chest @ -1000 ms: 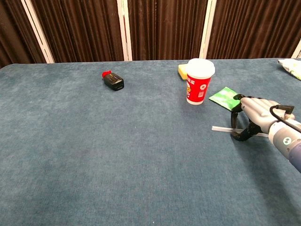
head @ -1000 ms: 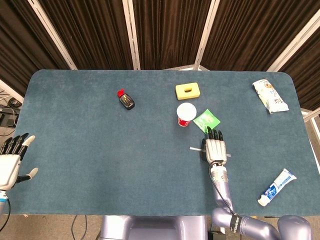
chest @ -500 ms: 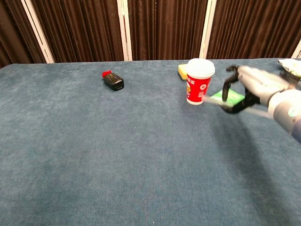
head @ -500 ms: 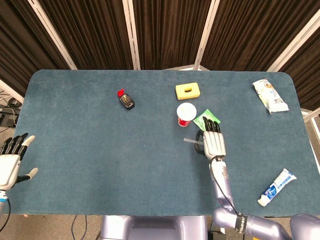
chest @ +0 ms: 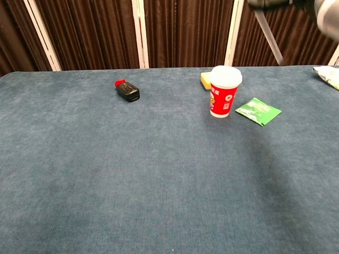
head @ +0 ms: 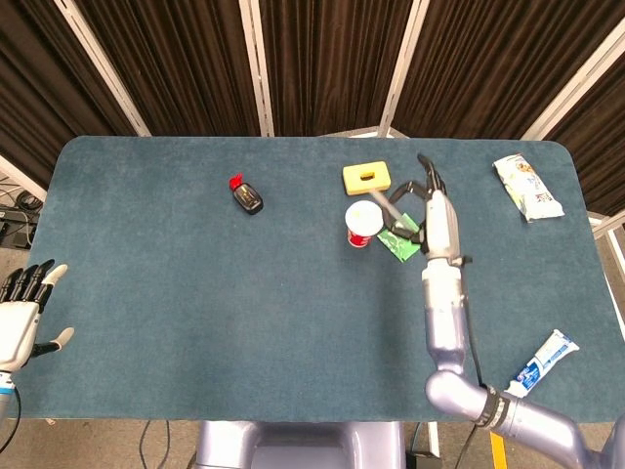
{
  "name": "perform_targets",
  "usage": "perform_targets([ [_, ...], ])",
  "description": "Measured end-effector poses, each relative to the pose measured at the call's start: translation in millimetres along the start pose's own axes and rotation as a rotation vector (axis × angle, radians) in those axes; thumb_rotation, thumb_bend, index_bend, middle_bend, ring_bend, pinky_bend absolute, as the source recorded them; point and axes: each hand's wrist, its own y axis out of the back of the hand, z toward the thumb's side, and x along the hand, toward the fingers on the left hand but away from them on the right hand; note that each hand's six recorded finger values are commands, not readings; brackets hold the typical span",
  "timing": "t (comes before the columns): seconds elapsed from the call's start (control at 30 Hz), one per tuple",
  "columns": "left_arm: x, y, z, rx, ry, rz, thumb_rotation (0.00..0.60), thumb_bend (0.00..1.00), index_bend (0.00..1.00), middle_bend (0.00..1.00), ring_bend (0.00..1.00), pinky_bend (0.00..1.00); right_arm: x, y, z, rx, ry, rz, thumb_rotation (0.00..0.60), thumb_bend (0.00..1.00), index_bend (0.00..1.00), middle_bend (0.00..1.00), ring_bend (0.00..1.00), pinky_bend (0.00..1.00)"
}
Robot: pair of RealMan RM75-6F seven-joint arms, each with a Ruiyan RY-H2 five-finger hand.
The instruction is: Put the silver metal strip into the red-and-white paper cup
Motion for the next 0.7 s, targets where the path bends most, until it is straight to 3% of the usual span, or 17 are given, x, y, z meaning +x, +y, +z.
perform_targets([
  [0.27,1.0,-0.6,-0.8,-0.004,0.005,-0.002,0.6,0.24,0.1,0.0,0.0,0.0,-22.6,-8.9,34.8,-0.35,-0.018,0.036,0.6,0.36,0.58,0.07,0.0,0.0],
  [0.47,1.7,-1.1,-2.0,0.005,0.011,-0.002,0.6,0.24,0.1,0.0,0.0,0.0,-34.1,-28.3,32.6,-0.532,-0.057,0.046,0.6,0.36,0.59,0.08,0.0,0.0],
  [0.7,3.0,-1.8,-4.4,0.015,0.029,0.002,0.6,0.24,0.1,0.0,0.0,0.0,-52.0,-44.8,19.6,-0.747,-0.099,0.007,0.6,0.36,0.59,0.09,0.0,0.0],
])
